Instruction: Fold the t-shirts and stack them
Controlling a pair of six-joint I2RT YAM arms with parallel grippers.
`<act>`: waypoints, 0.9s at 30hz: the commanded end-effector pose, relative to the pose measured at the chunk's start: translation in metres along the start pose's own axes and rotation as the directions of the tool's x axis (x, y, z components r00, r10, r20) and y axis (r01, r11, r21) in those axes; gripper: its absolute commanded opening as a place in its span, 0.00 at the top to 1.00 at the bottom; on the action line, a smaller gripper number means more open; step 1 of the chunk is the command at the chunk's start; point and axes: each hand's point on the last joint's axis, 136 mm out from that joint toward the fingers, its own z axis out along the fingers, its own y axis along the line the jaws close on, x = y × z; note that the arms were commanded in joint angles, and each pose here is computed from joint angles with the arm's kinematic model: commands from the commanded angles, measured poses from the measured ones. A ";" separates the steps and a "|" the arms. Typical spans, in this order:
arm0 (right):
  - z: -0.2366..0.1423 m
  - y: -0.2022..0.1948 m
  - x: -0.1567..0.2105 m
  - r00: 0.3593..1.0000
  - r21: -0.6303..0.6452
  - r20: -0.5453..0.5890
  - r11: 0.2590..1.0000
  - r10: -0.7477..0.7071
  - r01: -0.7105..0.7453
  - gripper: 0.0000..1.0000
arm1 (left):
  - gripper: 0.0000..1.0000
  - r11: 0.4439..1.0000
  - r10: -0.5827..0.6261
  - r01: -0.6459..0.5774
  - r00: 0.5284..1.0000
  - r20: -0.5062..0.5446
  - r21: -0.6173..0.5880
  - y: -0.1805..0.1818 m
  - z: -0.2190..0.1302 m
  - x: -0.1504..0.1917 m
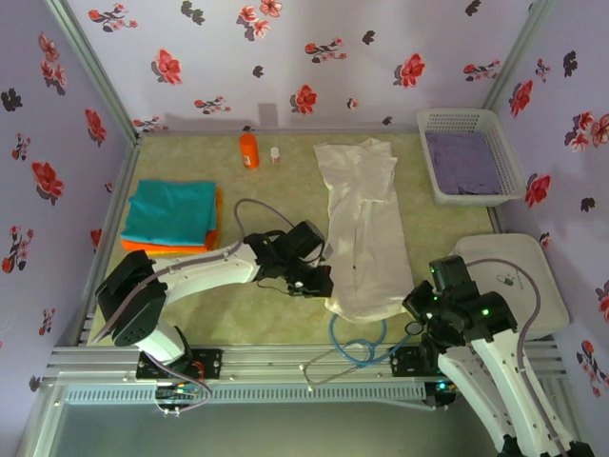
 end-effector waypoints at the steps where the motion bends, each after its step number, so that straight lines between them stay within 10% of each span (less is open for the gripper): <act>1: -0.003 0.028 -0.024 0.996 -0.060 0.094 0.998 0.006 0.000 1.00 | 1.00 1.000 0.024 -0.024 0.999 0.042 0.012 -0.007 -0.019 -0.027; 12: 0.011 0.085 -0.090 0.969 -0.155 0.244 0.988 0.041 -0.003 1.00 | 1.00 1.000 -0.013 0.015 0.987 0.157 -0.008 0.016 -0.045 -0.120; 27: 0.059 0.142 -0.177 0.985 -0.141 0.170 0.990 0.002 0.022 1.00 | 1.00 0.999 -0.019 0.013 0.985 0.174 0.038 0.025 -0.038 -0.212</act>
